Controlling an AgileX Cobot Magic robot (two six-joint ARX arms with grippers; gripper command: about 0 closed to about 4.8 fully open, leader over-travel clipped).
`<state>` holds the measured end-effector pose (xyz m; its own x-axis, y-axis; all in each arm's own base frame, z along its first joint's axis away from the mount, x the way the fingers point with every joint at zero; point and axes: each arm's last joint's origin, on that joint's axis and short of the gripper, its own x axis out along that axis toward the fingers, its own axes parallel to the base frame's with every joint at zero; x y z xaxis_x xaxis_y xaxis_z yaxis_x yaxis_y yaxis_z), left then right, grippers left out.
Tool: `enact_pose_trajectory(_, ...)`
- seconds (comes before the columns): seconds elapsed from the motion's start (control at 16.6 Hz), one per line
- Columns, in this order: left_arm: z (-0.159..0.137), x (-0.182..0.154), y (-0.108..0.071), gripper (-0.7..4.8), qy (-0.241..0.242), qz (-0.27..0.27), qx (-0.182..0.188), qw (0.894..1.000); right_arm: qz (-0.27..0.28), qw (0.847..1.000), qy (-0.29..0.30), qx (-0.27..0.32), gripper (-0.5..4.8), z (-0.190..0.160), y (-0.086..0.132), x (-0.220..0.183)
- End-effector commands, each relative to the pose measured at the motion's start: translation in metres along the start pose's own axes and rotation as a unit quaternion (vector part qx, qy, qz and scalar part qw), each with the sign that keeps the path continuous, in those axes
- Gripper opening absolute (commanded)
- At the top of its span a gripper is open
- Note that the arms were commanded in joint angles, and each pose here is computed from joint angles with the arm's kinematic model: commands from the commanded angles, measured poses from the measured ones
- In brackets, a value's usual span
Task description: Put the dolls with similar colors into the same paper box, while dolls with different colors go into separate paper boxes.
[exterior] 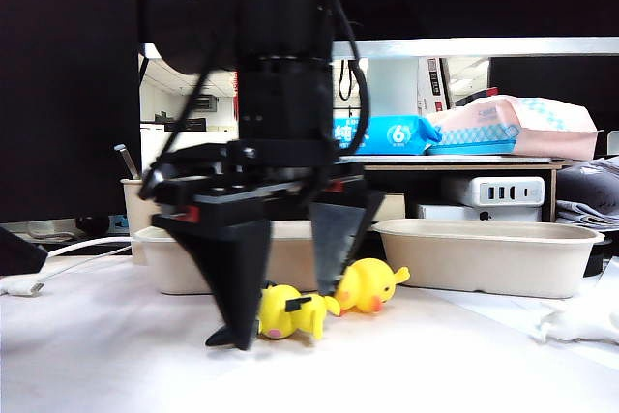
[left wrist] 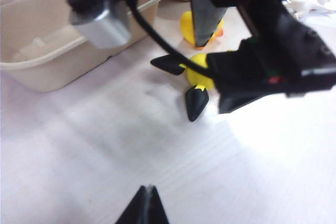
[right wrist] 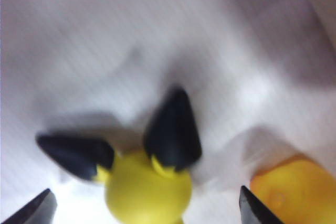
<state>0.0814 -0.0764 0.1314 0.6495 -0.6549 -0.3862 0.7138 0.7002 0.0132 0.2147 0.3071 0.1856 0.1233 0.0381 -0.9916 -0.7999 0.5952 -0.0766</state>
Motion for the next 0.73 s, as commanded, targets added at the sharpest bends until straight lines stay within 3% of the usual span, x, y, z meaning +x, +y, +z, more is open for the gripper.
enact_pose_trajectory(0.06,0.0018,-0.0002,0.0001,-0.05,-0.007,-0.001,0.001,1.0,0.0,1.0,0.012,-0.004,4.79,-0.0018,-0.0023,0.0003)
enact_pose_trajectory(0.18,0.0018,-0.0002,0.0001,-0.05,-0.007,-0.001,0.001,1.0,0.002,1.0,0.004,-0.005,4.79,-0.0001,-0.001,0.0005)
enact_pose_trajectory(0.24,0.0018,-0.0002,0.0001,-0.05,-0.007,-0.001,0.001,1.0,0.006,1.0,-0.001,-0.005,4.49,0.0008,-0.0006,0.0007)
enact_pose_trajectory(0.36,0.0018,-0.0002,0.0001,-0.05,-0.007,-0.001,0.001,1.0,0.006,1.0,-0.001,-0.005,2.96,0.0009,-0.0006,0.0007)
enact_pose_trajectory(0.42,0.0018,-0.0002,0.0001,-0.05,-0.007,-0.001,0.001,1.0,0.006,1.0,-0.001,-0.005,2.67,0.0008,-0.0007,0.0007)
enact_pose_trajectory(0.6,0.0018,-0.0002,0.0001,-0.05,-0.007,-0.001,0.001,1.0,0.006,1.0,0.0,-0.005,2.59,0.0006,-0.0007,0.0007)
enact_pose_trajectory(0.73,0.0018,-0.0002,0.0001,-0.05,-0.007,-0.001,0.001,1.0,0.006,1.0,0.0,-0.005,1.55,0.0006,-0.0007,0.0007)
